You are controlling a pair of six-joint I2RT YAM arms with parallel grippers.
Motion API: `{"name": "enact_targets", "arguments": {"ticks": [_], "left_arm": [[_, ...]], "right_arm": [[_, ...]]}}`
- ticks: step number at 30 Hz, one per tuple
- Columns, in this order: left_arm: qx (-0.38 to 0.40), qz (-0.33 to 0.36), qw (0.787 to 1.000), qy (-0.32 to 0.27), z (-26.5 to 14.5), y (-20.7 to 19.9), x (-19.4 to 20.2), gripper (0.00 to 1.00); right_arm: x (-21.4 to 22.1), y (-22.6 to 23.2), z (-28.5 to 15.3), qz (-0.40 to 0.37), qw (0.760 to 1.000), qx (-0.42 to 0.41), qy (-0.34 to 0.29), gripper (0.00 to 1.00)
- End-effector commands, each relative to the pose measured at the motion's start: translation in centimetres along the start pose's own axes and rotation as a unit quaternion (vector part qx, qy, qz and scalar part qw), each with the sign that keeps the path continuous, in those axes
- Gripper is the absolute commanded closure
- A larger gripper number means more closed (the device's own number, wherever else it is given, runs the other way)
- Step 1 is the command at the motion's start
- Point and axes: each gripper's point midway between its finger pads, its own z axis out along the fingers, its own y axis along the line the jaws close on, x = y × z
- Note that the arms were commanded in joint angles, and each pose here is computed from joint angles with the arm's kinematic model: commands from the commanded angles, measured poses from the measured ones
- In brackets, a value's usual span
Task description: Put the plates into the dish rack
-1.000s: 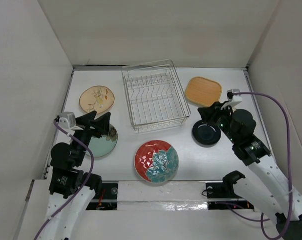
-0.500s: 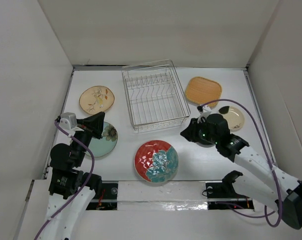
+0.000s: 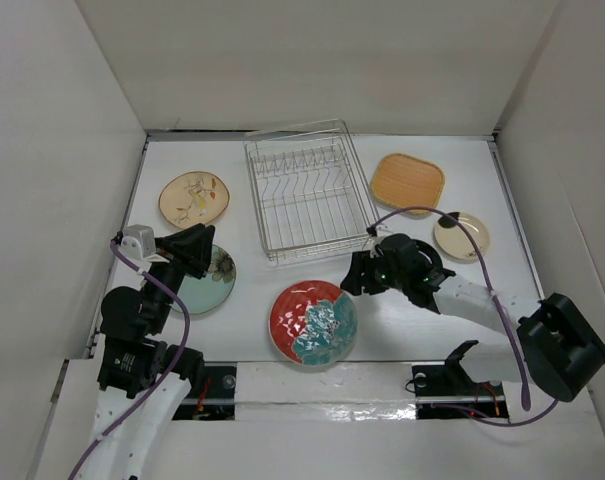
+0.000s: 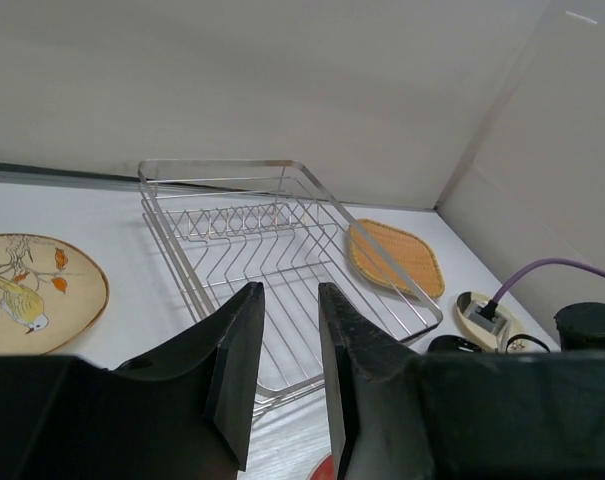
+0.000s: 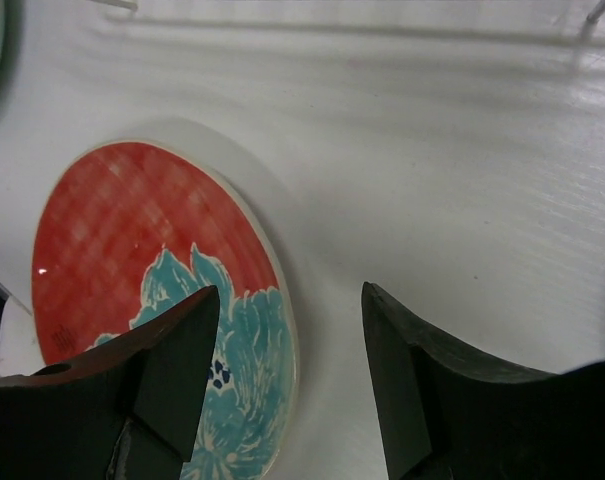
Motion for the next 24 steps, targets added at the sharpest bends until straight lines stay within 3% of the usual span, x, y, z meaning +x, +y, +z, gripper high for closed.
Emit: {"name": "enact_targets", "arguments": {"ticks": [1,14,17,20,21,24], "left_arm": [[0.018,0.008,1.000,-0.015,0.1,-0.7,-0.9,0.74],[0.018,0.008,1.000,-0.016,0.0,-0.7,-0.9,0.74],[0.016,0.007,1.000,-0.016,0.0,-0.7,-0.8,0.73],[0.015,0.006,1.000,-0.019,0.0,-0.6,-1.0,0.73],[0.015,0.006,1.000,-0.019,0.0,-0.6,-1.0,0.73],[0.015,0.005,1.000,-0.018,0.0,-0.7,-1.0,0.73]], "right_arm": [[-1.0,1.1,0.9,-0.003,0.999,-0.025,-0.026,0.35],[6.9,3.6,3.6,0.007,0.986,-0.134,0.097,0.37],[7.6,3.9,4.1,0.004,0.985,-0.136,0.103,0.44],[8.0,3.4,4.4,0.015,0.986,-0.130,0.104,0.63],[8.0,3.6,4.5,0.014,0.986,-0.130,0.100,0.78],[8.0,3.6,4.4,0.021,0.987,-0.132,0.094,0.98]]}}
